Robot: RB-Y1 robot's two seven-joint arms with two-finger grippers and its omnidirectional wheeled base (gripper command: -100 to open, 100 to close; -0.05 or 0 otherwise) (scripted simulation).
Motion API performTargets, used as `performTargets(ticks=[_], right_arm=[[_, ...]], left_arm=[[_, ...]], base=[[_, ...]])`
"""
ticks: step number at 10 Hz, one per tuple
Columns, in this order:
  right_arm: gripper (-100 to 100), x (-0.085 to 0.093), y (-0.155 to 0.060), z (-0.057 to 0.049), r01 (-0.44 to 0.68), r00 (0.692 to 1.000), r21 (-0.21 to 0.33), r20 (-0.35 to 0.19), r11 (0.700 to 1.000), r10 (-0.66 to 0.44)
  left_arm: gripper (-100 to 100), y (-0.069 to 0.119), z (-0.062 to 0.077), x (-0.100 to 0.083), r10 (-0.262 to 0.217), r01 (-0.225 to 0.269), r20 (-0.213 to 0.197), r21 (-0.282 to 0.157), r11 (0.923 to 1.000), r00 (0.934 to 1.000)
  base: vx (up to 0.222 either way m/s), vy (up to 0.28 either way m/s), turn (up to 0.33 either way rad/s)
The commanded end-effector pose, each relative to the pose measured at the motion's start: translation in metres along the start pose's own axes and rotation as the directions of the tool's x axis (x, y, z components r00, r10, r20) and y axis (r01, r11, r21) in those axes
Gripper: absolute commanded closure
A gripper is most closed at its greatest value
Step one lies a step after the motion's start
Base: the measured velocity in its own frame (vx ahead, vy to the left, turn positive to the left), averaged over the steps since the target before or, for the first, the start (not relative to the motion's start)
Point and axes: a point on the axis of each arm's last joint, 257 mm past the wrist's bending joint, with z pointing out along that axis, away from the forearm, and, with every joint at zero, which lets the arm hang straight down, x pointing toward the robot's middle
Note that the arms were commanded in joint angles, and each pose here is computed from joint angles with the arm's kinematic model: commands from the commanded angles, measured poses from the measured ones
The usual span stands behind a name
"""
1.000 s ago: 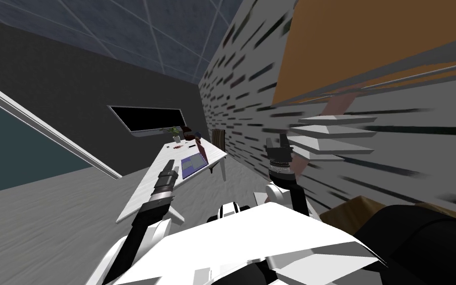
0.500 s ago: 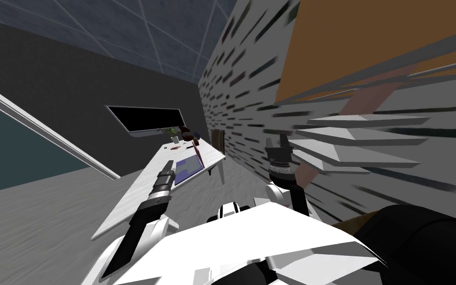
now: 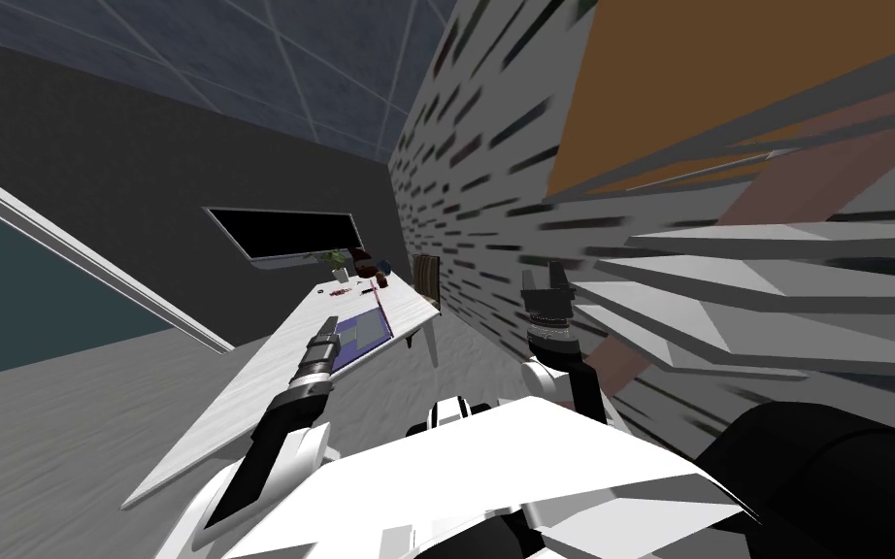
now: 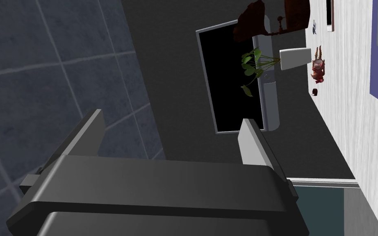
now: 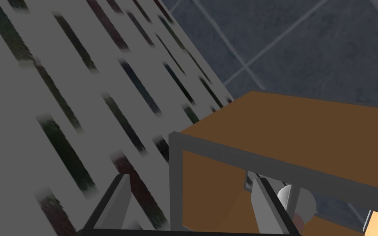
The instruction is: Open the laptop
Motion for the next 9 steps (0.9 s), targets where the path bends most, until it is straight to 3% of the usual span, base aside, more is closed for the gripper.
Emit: performTargets(ticks=[1, 4, 9], right_arm=[[0, 0.000, 0.000, 0.000, 0.000, 1.000, 0.000, 0.000, 1.000, 0.000], [0, 0.000, 0.000, 0.000, 0.000, 1.000, 0.000, 0.000, 1.000, 0.000], [0, 0.000, 0.000, 0.000, 0.000, 1.000, 0.000, 0.000, 1.000, 0.000]], left_arm=[[-100, 0.015, 0.002, -0.009, 0.028, -0.027, 0.019, -0.062, 0.9977, 0.9994], [-100, 0.026, 0.003, -0.016, 0.054, -0.050, 0.030, -0.110, 0.9927, 0.9981], [-100, 0.032, 0.003, -0.020, 0.068, -0.063, 0.035, -0.134, 0.9889, 0.9971]], base=[[0.078, -0.068, -0.002], [0.053, -0.031, 0.012], [0.039, -0.029, 0.002]])
